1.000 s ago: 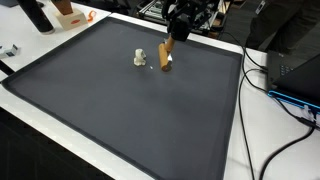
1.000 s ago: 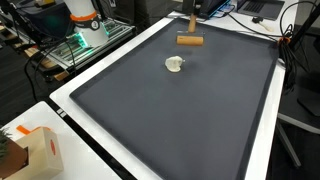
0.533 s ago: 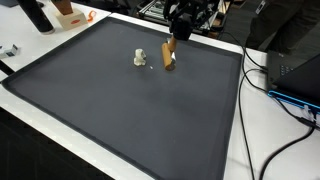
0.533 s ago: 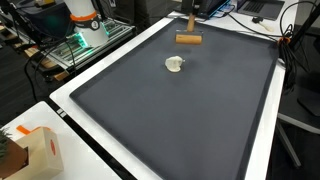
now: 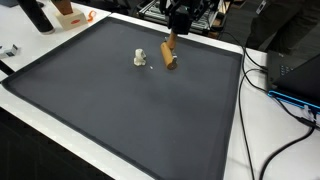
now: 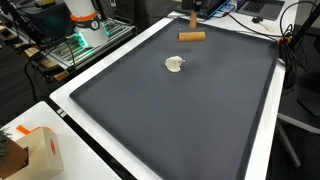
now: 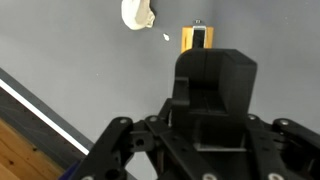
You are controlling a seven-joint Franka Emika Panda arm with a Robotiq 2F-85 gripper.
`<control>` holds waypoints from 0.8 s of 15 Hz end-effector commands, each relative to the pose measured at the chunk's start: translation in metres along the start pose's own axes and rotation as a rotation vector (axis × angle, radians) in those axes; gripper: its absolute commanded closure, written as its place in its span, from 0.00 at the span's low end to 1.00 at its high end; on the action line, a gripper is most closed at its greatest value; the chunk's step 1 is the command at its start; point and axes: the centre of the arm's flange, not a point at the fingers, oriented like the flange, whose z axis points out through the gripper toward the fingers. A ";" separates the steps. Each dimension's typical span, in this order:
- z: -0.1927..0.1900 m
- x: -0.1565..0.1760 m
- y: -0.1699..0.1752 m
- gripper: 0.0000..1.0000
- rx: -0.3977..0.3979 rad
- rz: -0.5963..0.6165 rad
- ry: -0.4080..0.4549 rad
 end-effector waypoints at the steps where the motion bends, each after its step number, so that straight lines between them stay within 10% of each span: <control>1: -0.020 -0.030 0.013 0.76 0.026 -0.063 0.067; 12: -0.079 -0.080 0.066 0.76 0.094 -0.271 0.083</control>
